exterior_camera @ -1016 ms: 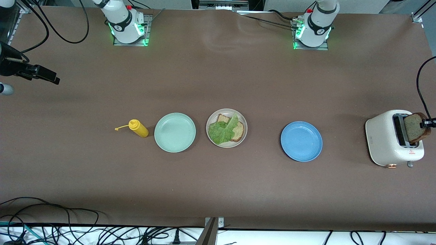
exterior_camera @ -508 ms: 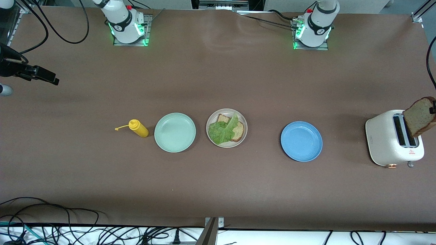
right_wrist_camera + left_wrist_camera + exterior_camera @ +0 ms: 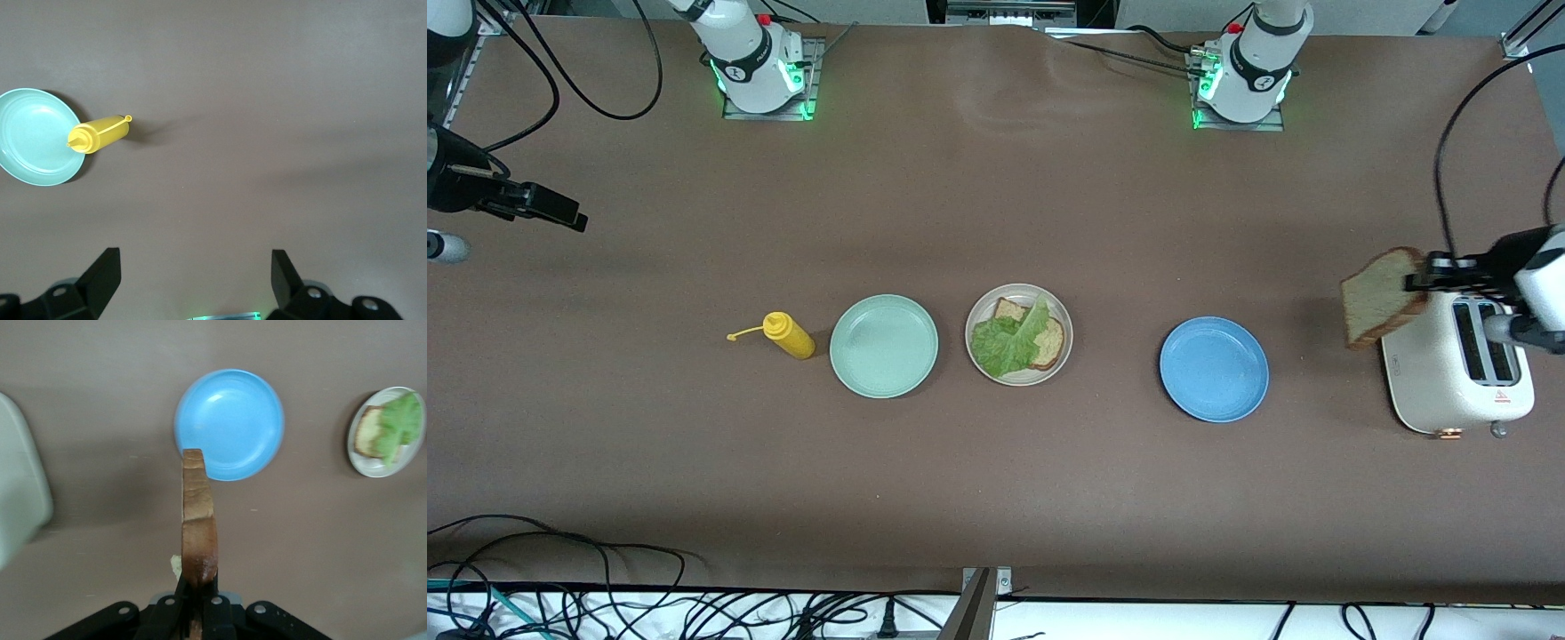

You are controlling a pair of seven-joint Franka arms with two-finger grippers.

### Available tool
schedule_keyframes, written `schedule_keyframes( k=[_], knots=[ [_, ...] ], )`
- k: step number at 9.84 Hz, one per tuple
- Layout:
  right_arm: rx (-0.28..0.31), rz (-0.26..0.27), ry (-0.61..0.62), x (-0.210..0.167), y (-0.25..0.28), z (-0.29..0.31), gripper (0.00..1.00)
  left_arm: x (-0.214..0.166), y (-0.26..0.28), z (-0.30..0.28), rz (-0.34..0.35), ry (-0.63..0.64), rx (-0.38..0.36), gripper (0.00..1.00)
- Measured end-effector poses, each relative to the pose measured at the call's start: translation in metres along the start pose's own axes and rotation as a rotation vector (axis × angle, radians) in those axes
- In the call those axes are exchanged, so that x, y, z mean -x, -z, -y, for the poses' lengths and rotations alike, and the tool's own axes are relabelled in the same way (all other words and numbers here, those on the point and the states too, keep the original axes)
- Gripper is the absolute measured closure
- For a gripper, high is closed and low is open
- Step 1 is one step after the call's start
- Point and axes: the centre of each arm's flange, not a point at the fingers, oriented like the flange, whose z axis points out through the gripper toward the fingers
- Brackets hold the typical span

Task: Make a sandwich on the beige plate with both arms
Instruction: 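Pull the toast out and carry it over the beige plate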

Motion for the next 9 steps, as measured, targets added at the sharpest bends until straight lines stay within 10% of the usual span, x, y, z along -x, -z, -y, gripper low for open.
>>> schedule_keyframes(
  k=[5, 9],
  knots=[
    [0.014, -0.002, 0.01, 0.0, -0.001, 0.007, 0.0, -0.04, -0.096, -0.161, 0.167, -0.035, 0.284, 0.92],
    [0.014, -0.004, 0.007, -0.005, -0.002, 0.006, 0.0, -0.091, -0.162, -0.199, 0.117, 0.017, 0.536, 0.92]
  ],
)
